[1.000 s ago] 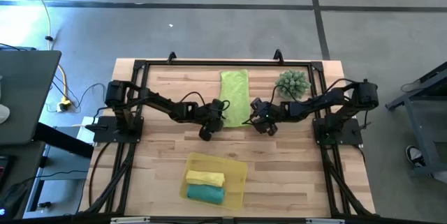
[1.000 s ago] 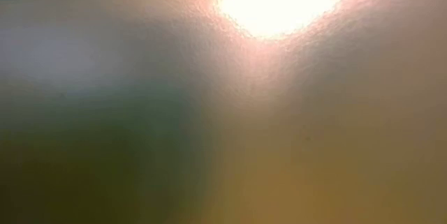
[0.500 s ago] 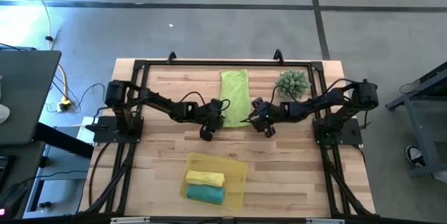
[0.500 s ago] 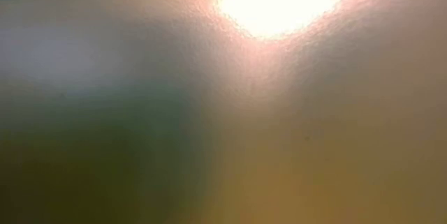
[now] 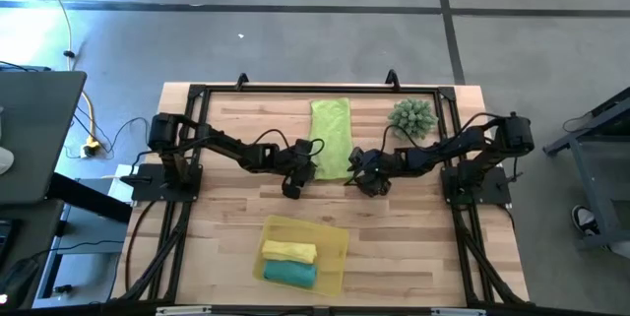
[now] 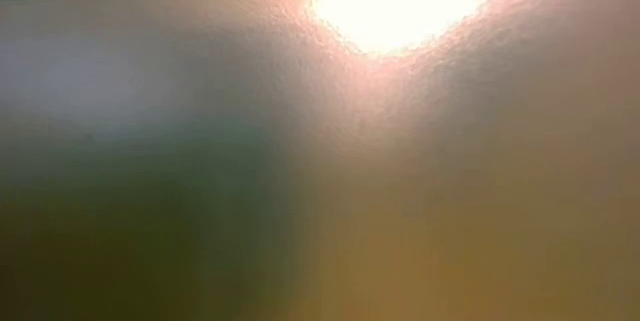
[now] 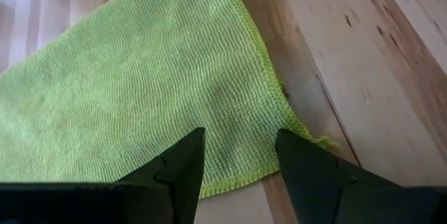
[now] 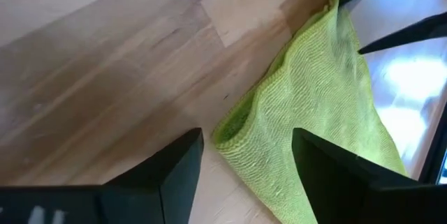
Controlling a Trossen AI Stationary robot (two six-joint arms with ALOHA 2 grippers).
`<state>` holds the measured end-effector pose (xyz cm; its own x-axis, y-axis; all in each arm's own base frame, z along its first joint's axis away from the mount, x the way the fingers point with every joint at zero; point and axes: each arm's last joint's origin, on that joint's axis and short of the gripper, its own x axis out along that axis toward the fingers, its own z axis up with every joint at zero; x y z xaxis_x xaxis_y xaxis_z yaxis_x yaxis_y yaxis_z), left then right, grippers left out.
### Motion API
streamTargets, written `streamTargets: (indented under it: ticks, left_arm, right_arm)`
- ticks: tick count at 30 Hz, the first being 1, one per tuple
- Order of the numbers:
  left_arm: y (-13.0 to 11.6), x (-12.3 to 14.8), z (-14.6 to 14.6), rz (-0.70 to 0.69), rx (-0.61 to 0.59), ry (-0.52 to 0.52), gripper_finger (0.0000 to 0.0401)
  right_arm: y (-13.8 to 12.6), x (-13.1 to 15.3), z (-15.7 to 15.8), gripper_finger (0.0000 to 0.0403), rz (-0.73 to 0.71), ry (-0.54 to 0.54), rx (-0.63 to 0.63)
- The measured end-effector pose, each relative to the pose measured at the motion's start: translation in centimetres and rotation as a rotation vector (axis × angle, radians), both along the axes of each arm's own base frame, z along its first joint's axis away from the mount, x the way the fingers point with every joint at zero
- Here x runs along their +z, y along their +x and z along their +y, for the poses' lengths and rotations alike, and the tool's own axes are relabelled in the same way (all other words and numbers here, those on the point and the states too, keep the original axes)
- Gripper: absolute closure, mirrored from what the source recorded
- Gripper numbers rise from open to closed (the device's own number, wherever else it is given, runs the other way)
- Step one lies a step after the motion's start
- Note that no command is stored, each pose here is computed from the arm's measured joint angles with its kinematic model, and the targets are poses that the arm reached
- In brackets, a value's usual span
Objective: Roll microfiber towels into tight, uniform cylinder then place into a basket
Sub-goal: Roll the green towel
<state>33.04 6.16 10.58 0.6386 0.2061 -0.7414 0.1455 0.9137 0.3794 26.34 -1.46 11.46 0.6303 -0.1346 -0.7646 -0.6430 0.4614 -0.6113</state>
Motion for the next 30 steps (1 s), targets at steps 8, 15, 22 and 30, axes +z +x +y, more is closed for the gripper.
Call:
streamTargets:
  ticks: [8, 15, 22, 30]
  left_arm:
    - [0.0, 0.0, 0.0, -0.004, 0.003, -0.002, 0.0231]
    - [0.1, 0.0, 0.0, -0.022, 0.032, -0.027, 0.0231]
    - [0.2, 0.2, -0.4, -0.032, 0.024, -0.022, 0.0231]
    - [0.4, 0.3, -1.2, -0.041, 0.026, 0.027, 0.0231]
  right_arm:
    - [0.1, -0.7, -0.7, 0.0203, 0.023, -0.032, 0.010]
    - [0.4, -1.3, -1.0, 0.0241, 0.013, -0.040, -0.024]
    - [0.3, -1.4, -1.1, 0.0288, 0.007, 0.027, -0.110]
    - [0.2, -1.6, -1.0, 0.0380, -0.006, 0.150, -0.219]
